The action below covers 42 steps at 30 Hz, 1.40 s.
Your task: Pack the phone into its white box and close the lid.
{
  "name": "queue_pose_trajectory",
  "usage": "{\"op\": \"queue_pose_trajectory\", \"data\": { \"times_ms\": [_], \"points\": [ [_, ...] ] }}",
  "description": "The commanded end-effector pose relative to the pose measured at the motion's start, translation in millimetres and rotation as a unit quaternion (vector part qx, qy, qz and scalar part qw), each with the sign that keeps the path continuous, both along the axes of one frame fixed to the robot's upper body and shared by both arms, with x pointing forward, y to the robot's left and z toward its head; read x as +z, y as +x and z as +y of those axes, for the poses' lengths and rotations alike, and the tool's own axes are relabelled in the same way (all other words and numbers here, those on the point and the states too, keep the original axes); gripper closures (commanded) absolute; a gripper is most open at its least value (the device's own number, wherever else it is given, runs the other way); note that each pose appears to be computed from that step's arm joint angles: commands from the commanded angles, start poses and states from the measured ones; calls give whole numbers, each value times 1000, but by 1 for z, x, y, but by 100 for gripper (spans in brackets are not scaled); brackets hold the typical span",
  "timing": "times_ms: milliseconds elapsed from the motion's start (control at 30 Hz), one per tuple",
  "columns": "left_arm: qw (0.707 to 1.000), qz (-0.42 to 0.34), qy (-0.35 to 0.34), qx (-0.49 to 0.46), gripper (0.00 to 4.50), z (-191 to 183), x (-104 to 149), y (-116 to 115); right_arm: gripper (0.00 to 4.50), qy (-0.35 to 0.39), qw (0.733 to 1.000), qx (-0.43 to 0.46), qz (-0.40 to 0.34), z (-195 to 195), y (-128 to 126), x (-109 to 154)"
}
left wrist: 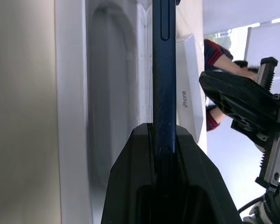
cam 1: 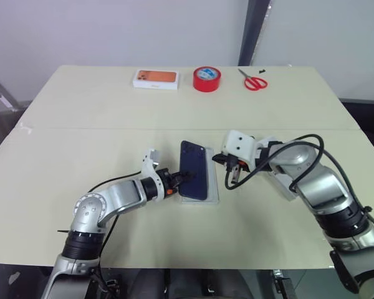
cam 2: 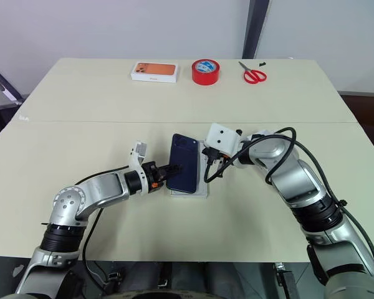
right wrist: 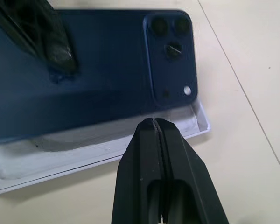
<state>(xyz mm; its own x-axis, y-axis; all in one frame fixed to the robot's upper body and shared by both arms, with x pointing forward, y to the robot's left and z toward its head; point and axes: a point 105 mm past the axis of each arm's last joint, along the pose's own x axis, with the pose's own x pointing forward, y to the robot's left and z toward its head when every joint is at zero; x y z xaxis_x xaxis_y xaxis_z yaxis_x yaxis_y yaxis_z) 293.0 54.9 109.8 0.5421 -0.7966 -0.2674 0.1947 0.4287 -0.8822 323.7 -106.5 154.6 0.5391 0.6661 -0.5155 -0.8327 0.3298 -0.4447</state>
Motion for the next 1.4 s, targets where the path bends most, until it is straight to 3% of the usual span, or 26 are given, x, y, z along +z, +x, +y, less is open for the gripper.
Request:
{"op": "queue_pose_trajectory", "data": {
  "times_ms": [33,67,100,133,333,367,633,933,1067,1300,1400],
  "points": [
    [999,-26,-14,-26,441,-10,11,0,450,2,1000,3,-25,0,-2,11],
    [999,-27,-12,-30,441,-11,11,0,450,2,1000,1,-25,-1,-2,11],
    [999,-29,-10,-34,352,-12,11,-1,450,2,1000,0,-25,-1,-2,11],
    [999,-31,-9,-38,329,-13,11,-1,450,1,1000,-1,-25,-2,-2,11],
    [997,-55,-9,-53,26,-12,18,-7,450,-2,1000,-5,-25,-4,-1,11],
    [996,-64,-5,-57,3,-10,20,-9,450,-2,1000,-5,-25,-4,-1,11],
    [986,-135,44,-85,3,6,40,-21,450,-4,1000,-9,-23,-7,0,10],
    [974,-205,76,-63,3,29,68,-14,450,-8,999,-28,-24,-16,6,8],
    [969,-215,118,-32,3,53,66,-5,450,-9,999,-38,-23,-23,7,7],
    [972,-203,110,-51,3,44,51,-7,450,-8,999,-37,-23,-22,5,5],
    [971,-215,103,-4,3,58,56,4,450,-7,999,-37,-24,-22,5,6]
  ]
}}
